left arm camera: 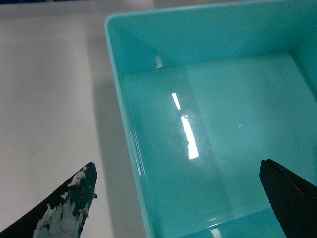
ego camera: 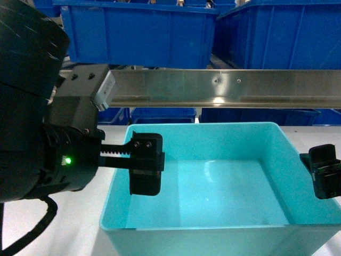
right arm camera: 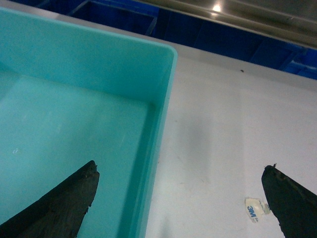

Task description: Organize blue bins on left shelf correctly

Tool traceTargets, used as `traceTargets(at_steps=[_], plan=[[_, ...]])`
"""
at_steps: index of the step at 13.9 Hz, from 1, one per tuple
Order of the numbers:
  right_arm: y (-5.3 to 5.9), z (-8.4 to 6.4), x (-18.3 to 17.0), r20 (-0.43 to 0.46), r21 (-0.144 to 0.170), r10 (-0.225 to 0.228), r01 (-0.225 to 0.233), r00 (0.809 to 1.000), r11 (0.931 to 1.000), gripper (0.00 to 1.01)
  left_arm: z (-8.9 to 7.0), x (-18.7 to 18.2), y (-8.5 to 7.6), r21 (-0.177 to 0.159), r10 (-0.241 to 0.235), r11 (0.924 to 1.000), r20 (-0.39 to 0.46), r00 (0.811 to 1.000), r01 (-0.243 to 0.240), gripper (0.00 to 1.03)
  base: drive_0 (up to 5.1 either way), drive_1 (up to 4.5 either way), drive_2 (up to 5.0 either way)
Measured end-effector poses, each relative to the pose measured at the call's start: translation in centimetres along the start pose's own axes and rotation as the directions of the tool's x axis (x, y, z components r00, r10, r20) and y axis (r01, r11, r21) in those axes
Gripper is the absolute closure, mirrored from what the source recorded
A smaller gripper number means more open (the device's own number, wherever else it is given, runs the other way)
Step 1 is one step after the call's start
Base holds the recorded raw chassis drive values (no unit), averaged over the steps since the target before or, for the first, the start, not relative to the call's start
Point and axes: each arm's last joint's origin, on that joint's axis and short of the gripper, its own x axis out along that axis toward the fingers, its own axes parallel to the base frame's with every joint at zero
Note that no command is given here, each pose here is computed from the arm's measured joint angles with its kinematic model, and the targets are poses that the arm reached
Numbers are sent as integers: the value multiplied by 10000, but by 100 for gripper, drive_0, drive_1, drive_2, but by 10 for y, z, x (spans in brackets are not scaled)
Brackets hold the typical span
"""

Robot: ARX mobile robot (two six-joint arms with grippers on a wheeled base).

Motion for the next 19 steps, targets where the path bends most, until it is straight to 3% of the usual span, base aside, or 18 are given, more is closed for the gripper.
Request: traceTargets(at_steps=[1, 2, 5, 7, 9, 11, 13, 16, 19], plan=[[-1, 3, 8, -286, 14, 116, -116, 9995, 9999, 3, -1, 10, -3, 48, 123, 9999, -146, 9998, -122, 5, 0, 0, 0], [-2, 7, 17, -242, -107, -41, 38, 9997, 9999, 3, 2, 17, -8, 95, 77, 9999, -206, 9998, -75, 5, 0, 0, 0], [-3, -5, 26, -1256, -5, -3, 3, 9921, 10000, 3, 0, 31, -14, 58, 103, 9999, -689, 9976, -99, 5, 0, 0, 0], [0, -14, 29, -1823, 185, 263, -233, 9829, 9996, 3, -9, 39, -10, 168, 818, 9966, -951, 9921, -806, 5, 0, 0, 0], [3, -23, 34, -2168, 250, 361, -314, 9756, 9992, 3, -17, 47, -7, -26, 1104, 9937, -1443, 9834, -1119, 5, 0, 0, 0], [4, -31, 38, -2321, 293, 324, -263, 9722, 9992, 3, -18, 49, -7, -435, 1129, 9918, -1415, 9835, -1202, 5, 0, 0, 0], [4, -32, 40, -2289, 324, 286, -218, 9730, 9992, 3, -32, 56, -5, -531, 1371, 9874, -1846, 9732, -1492, 5, 0, 0, 0], [4, -32, 40, -1925, 146, 272, -249, 9809, 9996, 3, -37, 57, -3, -481, 1677, 9824, -2010, 9651, -1807, 5, 0, 0, 0], [4, -32, 40, -1929, 74, 269, -259, 9808, 9996, 3, -37, 57, -3, -459, 1704, 9820, -2009, 9647, -1830, 5, 0, 0, 0]])
